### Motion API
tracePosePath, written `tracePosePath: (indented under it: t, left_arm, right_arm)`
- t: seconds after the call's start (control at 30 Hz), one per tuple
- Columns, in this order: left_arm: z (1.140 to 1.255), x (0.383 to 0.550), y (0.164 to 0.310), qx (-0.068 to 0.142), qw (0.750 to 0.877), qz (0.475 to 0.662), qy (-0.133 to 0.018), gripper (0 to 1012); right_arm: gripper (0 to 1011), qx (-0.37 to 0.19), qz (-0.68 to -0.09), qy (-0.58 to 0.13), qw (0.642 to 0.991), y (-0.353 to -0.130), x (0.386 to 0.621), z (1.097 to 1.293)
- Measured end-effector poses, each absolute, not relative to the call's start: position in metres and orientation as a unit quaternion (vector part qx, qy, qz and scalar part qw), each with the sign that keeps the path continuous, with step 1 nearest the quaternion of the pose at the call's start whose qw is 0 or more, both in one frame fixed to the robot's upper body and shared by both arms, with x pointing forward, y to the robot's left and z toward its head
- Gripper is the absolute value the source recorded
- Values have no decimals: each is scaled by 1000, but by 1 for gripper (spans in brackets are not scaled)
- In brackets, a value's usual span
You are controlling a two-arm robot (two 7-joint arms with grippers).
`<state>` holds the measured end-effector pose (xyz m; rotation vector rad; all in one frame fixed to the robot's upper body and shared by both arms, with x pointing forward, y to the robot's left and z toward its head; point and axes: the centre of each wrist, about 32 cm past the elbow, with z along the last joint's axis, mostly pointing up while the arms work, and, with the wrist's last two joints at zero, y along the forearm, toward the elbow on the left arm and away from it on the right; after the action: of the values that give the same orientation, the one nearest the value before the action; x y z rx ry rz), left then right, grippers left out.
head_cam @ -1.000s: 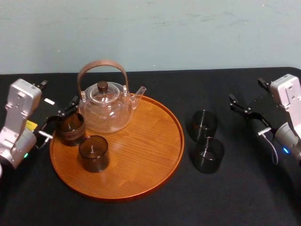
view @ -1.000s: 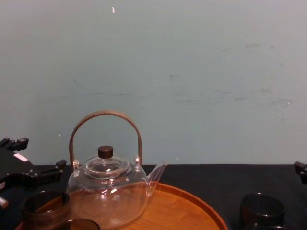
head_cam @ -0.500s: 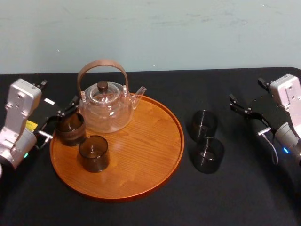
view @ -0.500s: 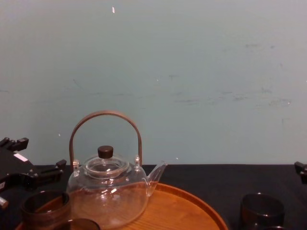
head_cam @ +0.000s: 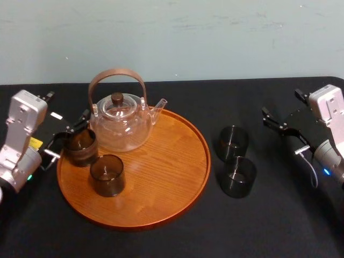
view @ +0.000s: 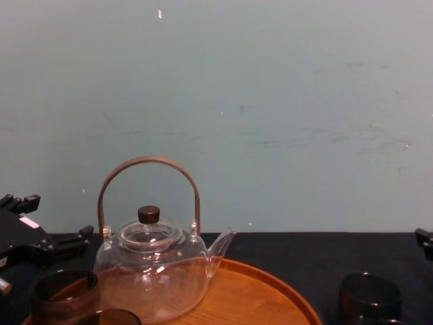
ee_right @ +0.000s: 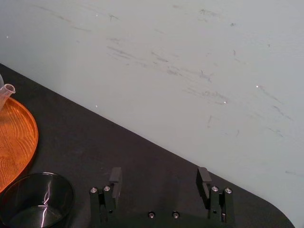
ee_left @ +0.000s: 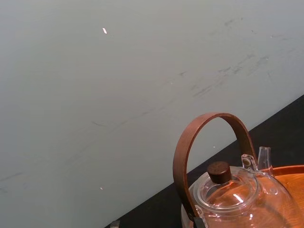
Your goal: Pick up the glass from the table and place it on the tray.
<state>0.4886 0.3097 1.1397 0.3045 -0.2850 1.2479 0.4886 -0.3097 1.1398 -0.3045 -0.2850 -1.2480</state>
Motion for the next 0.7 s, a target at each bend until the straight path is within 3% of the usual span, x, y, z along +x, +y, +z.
tracePosePath:
  t: [0.5,0.7]
  left_arm:
    - [1140,489,310,141,791,580,-132,1001]
    - [1140,489,310,141,791,580,-132,1001]
  right_arm:
    - [1002,-135,-576,-130,796,-314,487,1141]
    - [1002,-132,-556,-141,809,-322,468,1146]
